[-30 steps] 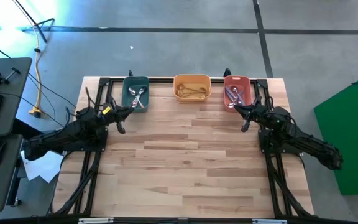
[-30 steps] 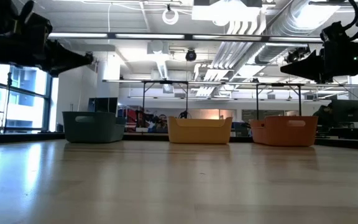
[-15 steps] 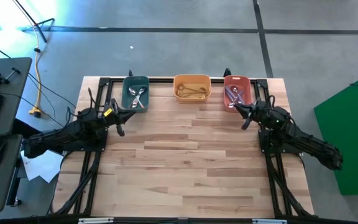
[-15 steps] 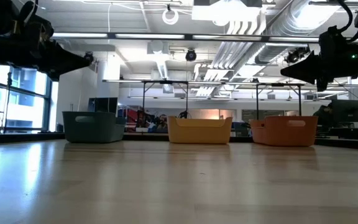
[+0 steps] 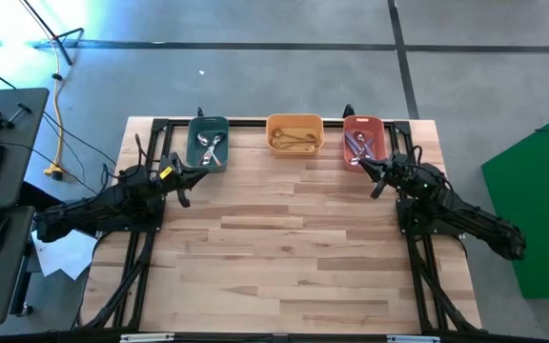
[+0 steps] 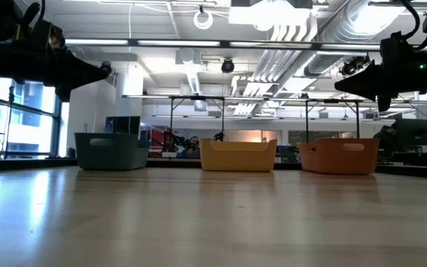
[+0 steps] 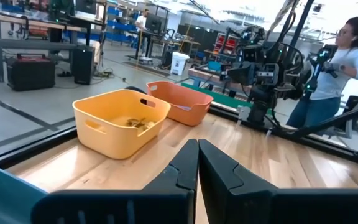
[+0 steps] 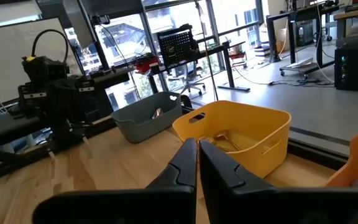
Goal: Sort silverware by color (type)
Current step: Return to Home Position
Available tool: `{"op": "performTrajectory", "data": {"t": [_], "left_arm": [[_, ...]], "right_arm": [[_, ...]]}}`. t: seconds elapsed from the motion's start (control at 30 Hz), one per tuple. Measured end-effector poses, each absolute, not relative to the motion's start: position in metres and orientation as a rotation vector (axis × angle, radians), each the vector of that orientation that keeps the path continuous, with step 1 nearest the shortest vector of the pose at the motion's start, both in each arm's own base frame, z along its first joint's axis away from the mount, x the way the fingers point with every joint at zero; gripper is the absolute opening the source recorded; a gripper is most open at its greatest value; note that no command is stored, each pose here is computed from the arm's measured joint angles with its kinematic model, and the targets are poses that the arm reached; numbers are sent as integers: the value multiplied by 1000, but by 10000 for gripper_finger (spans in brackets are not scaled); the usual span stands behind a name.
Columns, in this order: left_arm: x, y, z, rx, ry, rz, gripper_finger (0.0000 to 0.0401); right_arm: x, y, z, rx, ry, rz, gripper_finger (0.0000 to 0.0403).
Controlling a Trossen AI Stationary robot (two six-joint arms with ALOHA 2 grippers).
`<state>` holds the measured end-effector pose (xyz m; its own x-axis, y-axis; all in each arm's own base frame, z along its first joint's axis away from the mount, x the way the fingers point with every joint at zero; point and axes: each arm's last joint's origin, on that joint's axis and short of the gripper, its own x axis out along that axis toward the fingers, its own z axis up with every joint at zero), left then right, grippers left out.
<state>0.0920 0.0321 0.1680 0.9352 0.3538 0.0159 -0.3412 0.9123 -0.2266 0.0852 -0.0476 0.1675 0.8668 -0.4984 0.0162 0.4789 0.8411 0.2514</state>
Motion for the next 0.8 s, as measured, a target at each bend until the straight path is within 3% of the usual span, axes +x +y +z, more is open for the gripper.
{"op": "performTrajectory", "data": {"t": [0.8], "left_arm": [[92,32,168,-211,-55,359,3]], "right_arm": [[85,-48,167,245,-81,-518,0]]}}
